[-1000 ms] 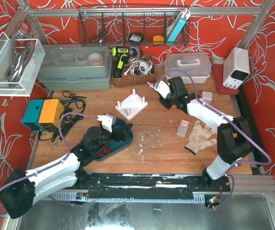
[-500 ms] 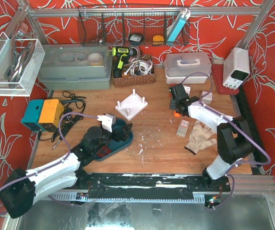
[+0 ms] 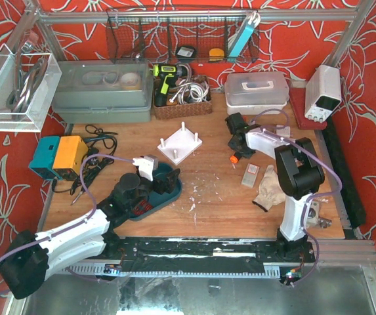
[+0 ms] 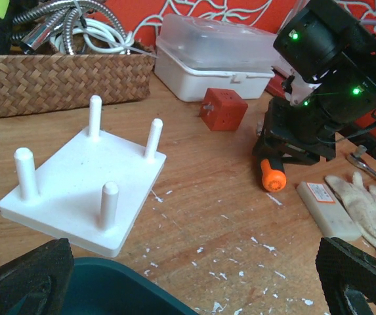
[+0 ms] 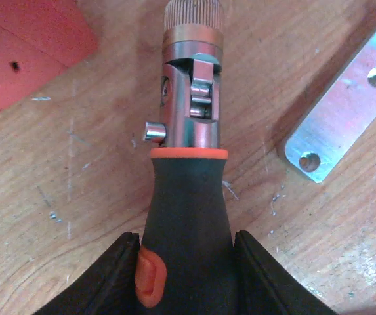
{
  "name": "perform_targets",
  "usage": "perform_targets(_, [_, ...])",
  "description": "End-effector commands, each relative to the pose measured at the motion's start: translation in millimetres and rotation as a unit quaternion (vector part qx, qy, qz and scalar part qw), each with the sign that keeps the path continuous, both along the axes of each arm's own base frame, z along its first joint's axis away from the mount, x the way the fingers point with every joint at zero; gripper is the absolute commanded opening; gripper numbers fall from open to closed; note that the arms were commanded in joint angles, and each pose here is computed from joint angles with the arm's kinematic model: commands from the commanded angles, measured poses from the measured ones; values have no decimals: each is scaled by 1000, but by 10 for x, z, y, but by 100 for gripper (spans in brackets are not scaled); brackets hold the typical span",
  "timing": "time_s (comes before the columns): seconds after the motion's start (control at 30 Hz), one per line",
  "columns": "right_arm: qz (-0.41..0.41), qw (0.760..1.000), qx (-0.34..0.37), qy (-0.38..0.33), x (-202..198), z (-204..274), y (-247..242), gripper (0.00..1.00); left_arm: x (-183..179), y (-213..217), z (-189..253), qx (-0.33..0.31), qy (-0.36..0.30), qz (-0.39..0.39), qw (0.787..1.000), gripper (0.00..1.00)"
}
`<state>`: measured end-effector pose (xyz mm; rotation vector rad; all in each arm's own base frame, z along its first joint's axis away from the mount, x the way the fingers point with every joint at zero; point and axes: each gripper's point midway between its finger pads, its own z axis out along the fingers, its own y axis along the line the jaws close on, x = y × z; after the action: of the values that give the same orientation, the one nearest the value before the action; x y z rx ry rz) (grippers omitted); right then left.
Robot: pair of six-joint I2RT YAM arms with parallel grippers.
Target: Install the large spring
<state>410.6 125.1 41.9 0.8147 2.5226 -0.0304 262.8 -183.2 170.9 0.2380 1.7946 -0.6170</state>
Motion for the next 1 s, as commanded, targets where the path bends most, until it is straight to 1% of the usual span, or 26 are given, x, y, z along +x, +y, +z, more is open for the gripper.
perform_targets(0.0, [-45, 999, 12, -9, 101, 64, -13, 43, 30, 23, 92, -9, -7, 14, 1000, 100])
perform_targets(0.13, [-38, 999, -6, 5, 117, 116, -44, 50, 29, 40, 86, -13, -3, 18, 1000, 100])
perform_targets(0.27, [-37, 999, -22, 6, 99, 262, -128, 58, 43, 71, 68, -12, 2, 29, 1000, 100])
perform_targets(0.4, [-11, 999, -34, -15, 51, 527, -184, 65, 51, 101, 72, -10, 8, 38, 999, 100])
perform_targets(0.47, [8, 998, -52, -19, 15, 675, -231, 73, 45, 113, 65, -16, 10, 41, 999, 100])
perform_targets(0.57, [36, 997, -64, -32, -47, 919, -272, 78, 50, 115, 68, -20, 14, 44, 999, 100])
perform_targets(0.6, [47, 996, -61, -40, -73, 1006, -266, 80, 57, 122, 74, -20, 15, 47, 999, 100])
perform_targets(0.67, [74, 995, -43, -58, -135, 1126, -211, 91, 81, 161, 78, -16, 17, 60, 998, 100])
perform_targets(0.73, [115, 990, -14, -74, -218, 1179, -79, 98, 130, 263, 74, -17, 21, 95, 995, 100])
perform_targets(0.77, [134, 988, -4, -77, -273, 1176, -27, 99, 156, 300, 122, -25, 26, 111, 993, 100])
perform_targets(0.83, [173, 981, 19, -83, -386, 1190, 83, 99, 147, 288, 179, -37, 44, 111, 992, 100])
perform_targets(0.97, [274, 955, 51, -98, -609, 1183, 309, 98, 54, 338, 154, -81, 91, 123, 985, 100])
